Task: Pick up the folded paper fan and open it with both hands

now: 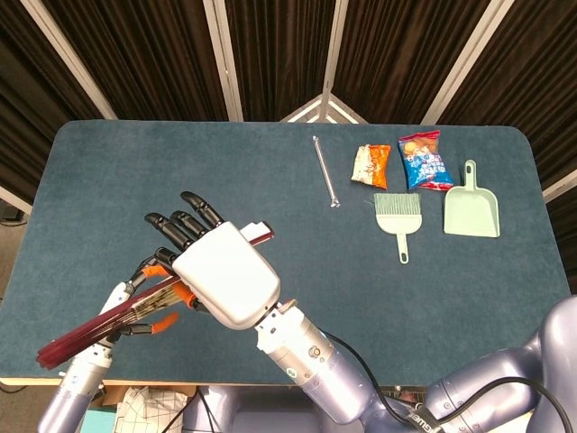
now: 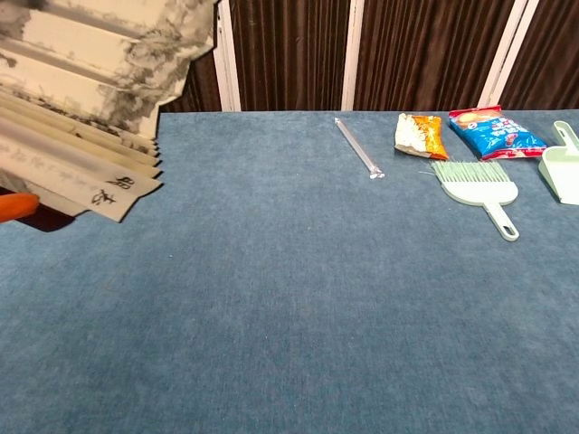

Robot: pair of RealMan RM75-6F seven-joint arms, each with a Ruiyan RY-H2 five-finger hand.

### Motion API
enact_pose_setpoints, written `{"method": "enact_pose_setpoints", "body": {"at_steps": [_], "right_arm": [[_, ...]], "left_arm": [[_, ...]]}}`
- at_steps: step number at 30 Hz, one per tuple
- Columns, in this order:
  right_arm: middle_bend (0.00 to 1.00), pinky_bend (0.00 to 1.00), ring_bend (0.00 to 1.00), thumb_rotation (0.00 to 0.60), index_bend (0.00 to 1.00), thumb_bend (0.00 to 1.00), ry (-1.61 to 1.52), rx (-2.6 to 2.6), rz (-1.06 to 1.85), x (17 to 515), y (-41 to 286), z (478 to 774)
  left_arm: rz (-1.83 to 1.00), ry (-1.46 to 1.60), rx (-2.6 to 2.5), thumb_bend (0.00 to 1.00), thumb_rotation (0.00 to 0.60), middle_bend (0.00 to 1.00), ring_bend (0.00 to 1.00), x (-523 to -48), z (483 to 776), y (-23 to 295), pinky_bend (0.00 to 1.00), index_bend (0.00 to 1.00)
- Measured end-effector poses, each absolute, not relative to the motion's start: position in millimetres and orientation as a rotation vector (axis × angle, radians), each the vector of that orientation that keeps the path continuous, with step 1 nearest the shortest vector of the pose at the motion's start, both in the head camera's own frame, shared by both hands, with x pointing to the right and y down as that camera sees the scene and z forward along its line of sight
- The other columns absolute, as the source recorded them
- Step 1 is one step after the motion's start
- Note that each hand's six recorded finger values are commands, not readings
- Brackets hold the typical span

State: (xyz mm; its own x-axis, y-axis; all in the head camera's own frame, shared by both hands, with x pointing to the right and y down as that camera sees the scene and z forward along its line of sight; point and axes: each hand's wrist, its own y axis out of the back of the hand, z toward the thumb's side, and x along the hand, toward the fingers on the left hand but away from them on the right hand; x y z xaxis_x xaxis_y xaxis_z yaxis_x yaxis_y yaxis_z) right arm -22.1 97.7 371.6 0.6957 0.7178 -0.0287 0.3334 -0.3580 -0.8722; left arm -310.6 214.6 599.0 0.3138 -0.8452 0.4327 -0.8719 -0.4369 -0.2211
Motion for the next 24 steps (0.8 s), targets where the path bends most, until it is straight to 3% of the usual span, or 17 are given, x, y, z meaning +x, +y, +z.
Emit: {"method": "enact_pose_setpoints", "body": {"at_steps": [11, 15, 20, 24], "right_arm": [[0.22, 0.14, 0.26, 0.6, 0.92, 0.43, -0.829, -1.943, 0.557, -9, 91, 379], [0.22, 0.14, 0.26, 0.6, 0.92, 0.43, -0.83, -1.938, 0.573, -4, 89, 382], [0.22, 0.14, 0.26, 0.6, 0.92, 0.43, -0.839, -1.939, 0.595, 3, 86, 386], [0.22, 0.14, 0.26, 0.6, 0.92, 0.43, -0.845, -1.933, 0.627, 11, 82, 392]], "left_arm": [[0.724, -1.671, 2.495, 0.51, 0.6, 0.2, 0.0, -307, 593, 220, 0.0, 0.5], [0.724, -1.689, 2.491, 0.61, 0.6, 0.27, 0.0, -311, 590, 220, 0.0, 0.63], [0.745, -1.729, 2.47, 0.66, 0.6, 0.38, 0.0, -317, 590, 219, 0.03, 0.8], [0.765, -1.786, 2.425, 0.66, 0.6, 0.4, 0.01, -325, 592, 216, 0.03, 0.84]]}}
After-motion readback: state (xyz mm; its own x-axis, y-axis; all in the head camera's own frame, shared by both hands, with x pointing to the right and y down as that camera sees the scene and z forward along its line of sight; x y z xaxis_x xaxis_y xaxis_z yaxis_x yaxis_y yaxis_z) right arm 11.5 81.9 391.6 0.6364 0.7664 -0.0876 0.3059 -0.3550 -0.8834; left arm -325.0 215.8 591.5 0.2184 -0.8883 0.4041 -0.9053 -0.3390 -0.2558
